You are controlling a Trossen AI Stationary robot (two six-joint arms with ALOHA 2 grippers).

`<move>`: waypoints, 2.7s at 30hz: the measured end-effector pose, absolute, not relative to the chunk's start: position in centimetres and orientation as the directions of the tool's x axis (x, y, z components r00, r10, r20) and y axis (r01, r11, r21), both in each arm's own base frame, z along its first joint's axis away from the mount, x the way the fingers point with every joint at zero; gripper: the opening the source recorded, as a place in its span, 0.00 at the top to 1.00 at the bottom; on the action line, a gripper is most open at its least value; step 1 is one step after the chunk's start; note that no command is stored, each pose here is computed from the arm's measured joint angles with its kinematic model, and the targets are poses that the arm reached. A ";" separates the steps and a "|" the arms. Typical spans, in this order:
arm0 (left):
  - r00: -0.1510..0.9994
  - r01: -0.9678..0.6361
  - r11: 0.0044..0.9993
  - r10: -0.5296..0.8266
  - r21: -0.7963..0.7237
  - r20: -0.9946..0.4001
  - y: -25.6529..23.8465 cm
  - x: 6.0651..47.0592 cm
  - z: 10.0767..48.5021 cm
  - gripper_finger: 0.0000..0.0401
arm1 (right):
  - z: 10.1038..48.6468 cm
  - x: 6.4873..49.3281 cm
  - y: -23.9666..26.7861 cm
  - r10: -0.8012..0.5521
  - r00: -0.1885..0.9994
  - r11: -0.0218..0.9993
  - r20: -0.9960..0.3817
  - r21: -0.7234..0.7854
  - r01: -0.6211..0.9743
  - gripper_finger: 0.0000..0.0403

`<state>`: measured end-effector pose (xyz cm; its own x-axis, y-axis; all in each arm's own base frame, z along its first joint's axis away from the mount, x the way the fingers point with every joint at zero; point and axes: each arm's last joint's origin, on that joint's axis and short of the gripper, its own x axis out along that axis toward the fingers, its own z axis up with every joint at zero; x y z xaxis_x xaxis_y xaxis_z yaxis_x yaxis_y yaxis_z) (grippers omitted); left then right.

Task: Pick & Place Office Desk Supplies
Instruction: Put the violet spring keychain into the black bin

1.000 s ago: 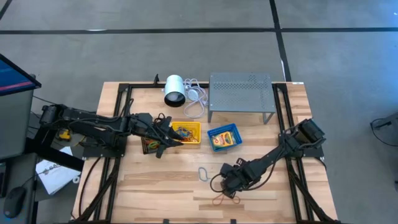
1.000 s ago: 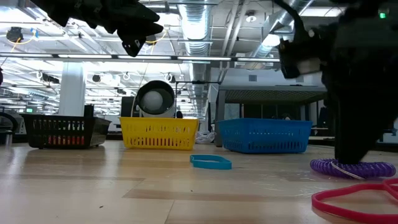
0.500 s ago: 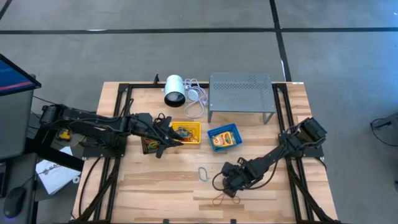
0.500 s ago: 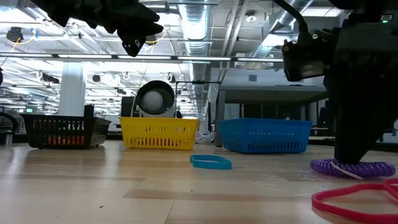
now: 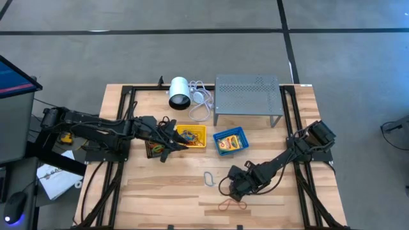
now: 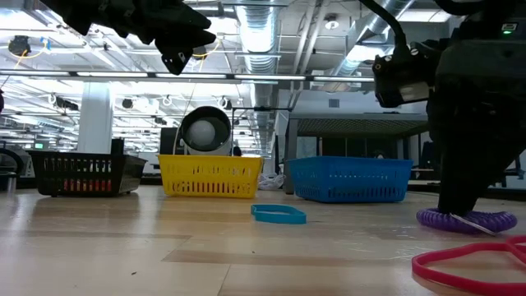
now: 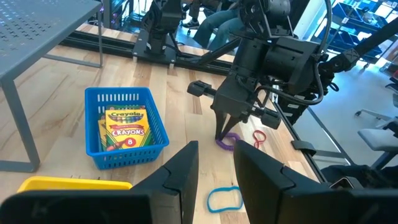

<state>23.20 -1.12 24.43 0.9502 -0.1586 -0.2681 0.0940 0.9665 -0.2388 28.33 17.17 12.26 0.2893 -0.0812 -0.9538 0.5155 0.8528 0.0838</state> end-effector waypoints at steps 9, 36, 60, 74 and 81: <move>0.950 0.094 0.967 -0.158 -0.239 -0.268 -1.1 23.2 24.4 0.75 | 13.4 28.7 17.4 -0.116 0.246 0.868 -0.962 0.022 0.495 1.00; 0.989 -0.009 0.966 -0.029 -0.260 -0.142 -0.6 24.5 24.9 0.75 | 28.8 32.0 16.5 -0.532 0.381 0.838 -0.756 -0.408 0.362 1.00; 0.987 0.135 0.915 -0.156 -0.381 -0.025 0.4 28.0 23.3 0.38 | 33.7 36.5 11.7 -0.536 0.532 0.844 -0.656 -0.435 0.314 1.00; 0.986 0.150 0.908 -0.167 -0.392 -0.008 0.1 28.2 23.9 0.43 | 34.1 37.7 10.8 -0.514 0.583 0.854 -0.629 -0.438 0.280 1.00; 0.985 0.155 0.907 -0.170 -0.391 -0.005 0.0 28.2 23.9 0.51 | 34.3 38.3 10.3 -0.492 0.606 0.867 -0.625 -0.418 0.272 1.00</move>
